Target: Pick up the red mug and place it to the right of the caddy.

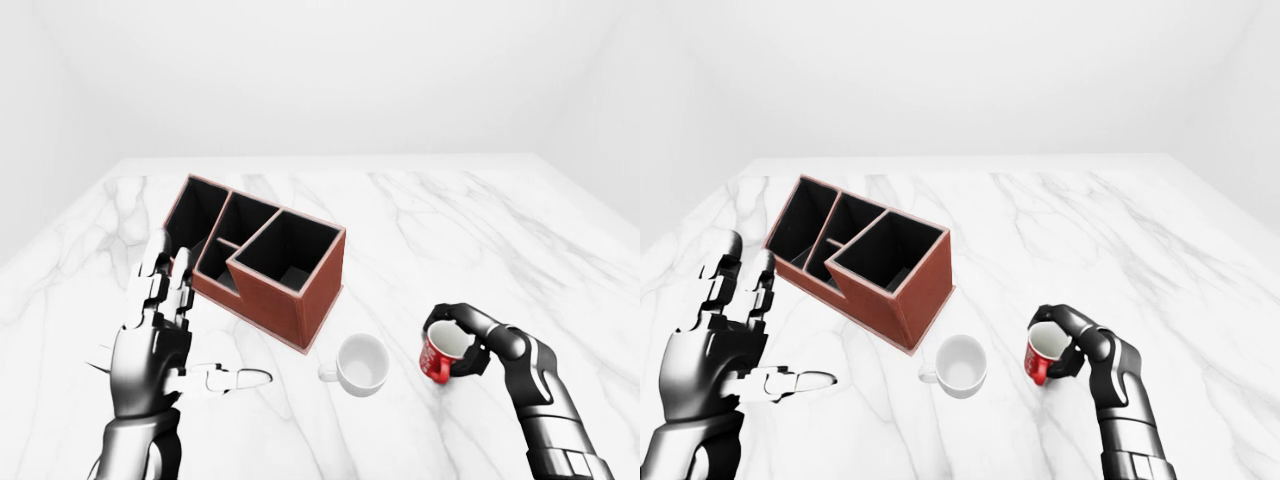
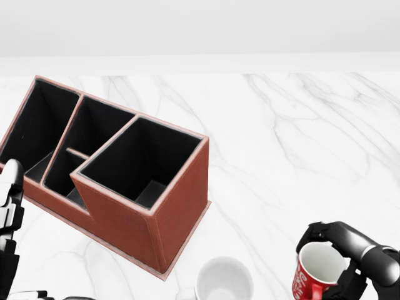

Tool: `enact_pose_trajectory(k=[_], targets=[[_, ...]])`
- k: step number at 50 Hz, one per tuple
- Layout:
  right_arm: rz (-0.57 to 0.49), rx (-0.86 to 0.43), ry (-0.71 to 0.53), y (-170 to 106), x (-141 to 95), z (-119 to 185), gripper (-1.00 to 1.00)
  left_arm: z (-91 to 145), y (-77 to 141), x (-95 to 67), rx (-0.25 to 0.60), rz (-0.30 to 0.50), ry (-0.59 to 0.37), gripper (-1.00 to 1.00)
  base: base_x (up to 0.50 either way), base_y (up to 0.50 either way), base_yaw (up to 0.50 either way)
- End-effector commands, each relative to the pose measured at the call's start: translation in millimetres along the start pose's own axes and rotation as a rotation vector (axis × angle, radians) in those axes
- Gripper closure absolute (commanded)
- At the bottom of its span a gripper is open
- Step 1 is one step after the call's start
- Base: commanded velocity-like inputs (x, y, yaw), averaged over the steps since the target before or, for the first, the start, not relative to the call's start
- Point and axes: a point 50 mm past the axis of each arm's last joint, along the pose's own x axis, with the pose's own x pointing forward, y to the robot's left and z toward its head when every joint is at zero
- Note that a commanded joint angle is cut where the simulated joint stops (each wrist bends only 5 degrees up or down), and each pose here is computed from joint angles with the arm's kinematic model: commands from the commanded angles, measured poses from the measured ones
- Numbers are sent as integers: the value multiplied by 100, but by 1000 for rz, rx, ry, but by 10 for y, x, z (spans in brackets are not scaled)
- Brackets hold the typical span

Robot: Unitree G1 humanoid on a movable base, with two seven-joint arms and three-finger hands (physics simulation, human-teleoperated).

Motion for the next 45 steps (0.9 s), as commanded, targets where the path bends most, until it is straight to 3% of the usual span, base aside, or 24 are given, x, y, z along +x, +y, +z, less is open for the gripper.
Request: enact_pose_trajectory(k=[1, 10, 21, 22, 23, 25, 33, 45], targets=[[5, -40, 16, -16, 3, 20, 100, -23, -10, 6, 0, -1, 9, -100, 0, 0, 0], [2, -56, 13, -30, -30, 39, 100, -8, -15, 4, 0, -3, 4, -100, 0, 0, 0], [-188, -167, -89, -387, -243, 428, 100, 66, -3, -23, 1, -1, -21, -100, 0, 0, 0], [-203, -179, -98, -409, -262, 465, 100, 81, 1, -25, 3, 0, -28, -100, 0, 0, 0], [-217, -189, -105, -424, -284, 496, 100, 300, 3, 3, 26, 1, -134, -100, 0, 0, 0], [-255, -214, -124, -487, -332, 582, 100, 408, 8, 5, 38, 3, -188, -100, 0, 0, 0], [-338, -261, -172, -647, -419, 806, 100, 464, 12, -8, 47, 4, -213, -100, 0, 0, 0], [-357, -284, -238, -711, -403, 1054, 100, 500, 11, -14, 51, 5, -230, -100, 0, 0, 0]])
